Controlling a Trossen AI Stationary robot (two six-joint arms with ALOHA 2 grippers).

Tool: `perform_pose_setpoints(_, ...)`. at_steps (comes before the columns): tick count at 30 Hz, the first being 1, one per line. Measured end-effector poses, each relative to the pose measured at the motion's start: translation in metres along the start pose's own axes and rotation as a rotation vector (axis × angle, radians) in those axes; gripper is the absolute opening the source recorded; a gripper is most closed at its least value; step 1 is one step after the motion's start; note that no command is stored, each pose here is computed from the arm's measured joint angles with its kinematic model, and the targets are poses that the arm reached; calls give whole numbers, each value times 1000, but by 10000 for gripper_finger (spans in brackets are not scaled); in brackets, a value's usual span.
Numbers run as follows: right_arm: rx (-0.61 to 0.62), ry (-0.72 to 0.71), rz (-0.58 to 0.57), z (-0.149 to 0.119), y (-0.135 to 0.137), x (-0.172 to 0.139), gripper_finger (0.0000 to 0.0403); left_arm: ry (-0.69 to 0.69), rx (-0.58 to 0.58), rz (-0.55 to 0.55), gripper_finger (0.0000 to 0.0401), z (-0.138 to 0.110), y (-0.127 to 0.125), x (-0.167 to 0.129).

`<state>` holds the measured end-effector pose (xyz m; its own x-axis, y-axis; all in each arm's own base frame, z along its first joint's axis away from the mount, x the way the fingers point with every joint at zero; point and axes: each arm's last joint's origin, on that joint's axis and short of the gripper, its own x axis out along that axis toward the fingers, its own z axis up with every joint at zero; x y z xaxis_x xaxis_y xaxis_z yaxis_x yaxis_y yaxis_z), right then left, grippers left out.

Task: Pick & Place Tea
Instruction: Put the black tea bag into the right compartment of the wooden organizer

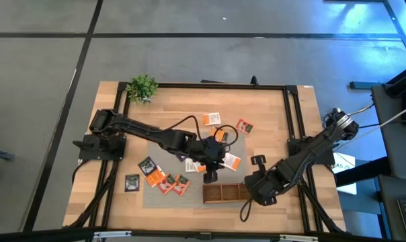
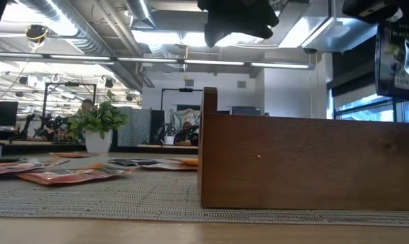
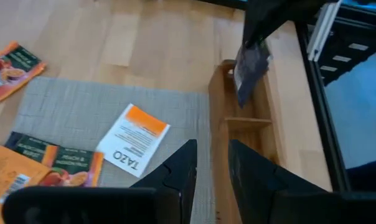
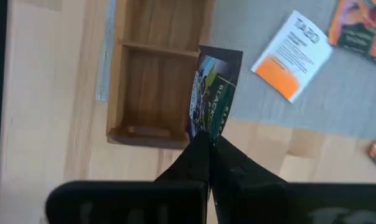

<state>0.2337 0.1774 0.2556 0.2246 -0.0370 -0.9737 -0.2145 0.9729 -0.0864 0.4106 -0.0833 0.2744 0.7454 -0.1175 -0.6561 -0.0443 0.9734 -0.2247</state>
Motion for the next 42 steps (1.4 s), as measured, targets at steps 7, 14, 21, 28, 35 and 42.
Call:
perform_pose_setpoints(7, -11, 42, 17, 5, 6, 15, 5, 5, 13, -21, 88, -4, -11, -1)
perform_pose_setpoints(14, -4, 103, 26, 7, 11, 31, 5, 8, 21, -29, 88, -6, -16, -1)
perform_pose_setpoints(21, -3, 131, 23, 8, 13, 38, 5, 7, 21, -28, 88, -6, -16, -1)
perform_pose_setpoints(28, 1, 137, 48, 8, 13, 37, 5, 7, 22, -28, 88, -6, -16, -1)
perform_pose_setpoints(35, 16, 48, 132, 13, 8, -9, 5, 7, 22, -28, 88, -5, -16, -1)
perform_pose_setpoints(42, 96, -19, 364, 26, -1, -62, 5, 6, 22, -28, 88, -5, -16, -1)
